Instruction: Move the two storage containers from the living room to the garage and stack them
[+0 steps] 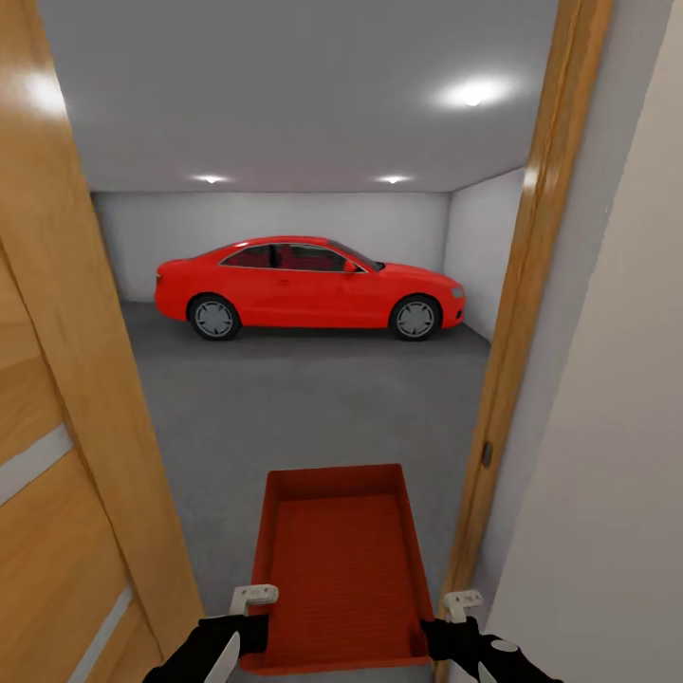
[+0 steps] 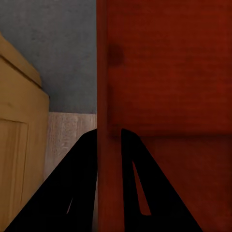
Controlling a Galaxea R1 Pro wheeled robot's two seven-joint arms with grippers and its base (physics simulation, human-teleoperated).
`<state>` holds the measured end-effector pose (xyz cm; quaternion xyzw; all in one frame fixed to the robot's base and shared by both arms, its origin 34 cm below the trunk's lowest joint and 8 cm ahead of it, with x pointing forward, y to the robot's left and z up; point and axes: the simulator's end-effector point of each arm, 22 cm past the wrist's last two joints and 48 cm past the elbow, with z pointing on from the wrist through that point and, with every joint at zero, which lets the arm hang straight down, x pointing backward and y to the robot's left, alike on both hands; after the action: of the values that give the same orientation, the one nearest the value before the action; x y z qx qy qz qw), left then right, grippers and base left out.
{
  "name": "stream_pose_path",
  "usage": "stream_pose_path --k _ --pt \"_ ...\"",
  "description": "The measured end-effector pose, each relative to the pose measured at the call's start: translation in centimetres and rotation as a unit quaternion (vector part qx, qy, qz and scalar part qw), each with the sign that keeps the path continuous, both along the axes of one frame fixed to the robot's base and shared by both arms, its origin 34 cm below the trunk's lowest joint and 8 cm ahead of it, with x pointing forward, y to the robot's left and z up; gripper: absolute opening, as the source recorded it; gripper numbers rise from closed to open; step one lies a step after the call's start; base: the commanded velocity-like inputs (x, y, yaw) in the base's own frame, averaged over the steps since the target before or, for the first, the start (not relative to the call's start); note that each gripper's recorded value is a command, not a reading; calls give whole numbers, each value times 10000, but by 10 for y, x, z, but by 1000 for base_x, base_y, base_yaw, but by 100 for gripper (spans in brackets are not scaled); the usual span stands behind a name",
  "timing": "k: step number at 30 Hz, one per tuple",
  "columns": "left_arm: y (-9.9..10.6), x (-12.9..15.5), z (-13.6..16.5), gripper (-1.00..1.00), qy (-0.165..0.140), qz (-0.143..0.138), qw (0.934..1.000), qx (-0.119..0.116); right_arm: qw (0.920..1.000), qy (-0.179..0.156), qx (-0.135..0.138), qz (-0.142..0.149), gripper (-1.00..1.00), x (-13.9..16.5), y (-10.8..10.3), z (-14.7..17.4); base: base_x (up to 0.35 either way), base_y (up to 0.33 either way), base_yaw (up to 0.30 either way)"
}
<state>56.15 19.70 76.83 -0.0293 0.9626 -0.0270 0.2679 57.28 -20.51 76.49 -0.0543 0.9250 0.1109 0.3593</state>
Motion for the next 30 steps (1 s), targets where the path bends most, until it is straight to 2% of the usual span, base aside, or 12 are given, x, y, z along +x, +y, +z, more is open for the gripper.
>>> stream_pose_path --k 5,21,30 --pt "0 0 0 -100 4 2 10000 4 10000 3 4 -1 -100 0 0 0 175 1 0" --pt "-2 0 -1 -100 7 4 10000 0 10000 5 0 3 -100 0 -2 -1 13 0 0" --pt "-1 0 1 -100 -1 2 10000 3 10000 -3 3 2 -100 0 -1 0 279 0 0"
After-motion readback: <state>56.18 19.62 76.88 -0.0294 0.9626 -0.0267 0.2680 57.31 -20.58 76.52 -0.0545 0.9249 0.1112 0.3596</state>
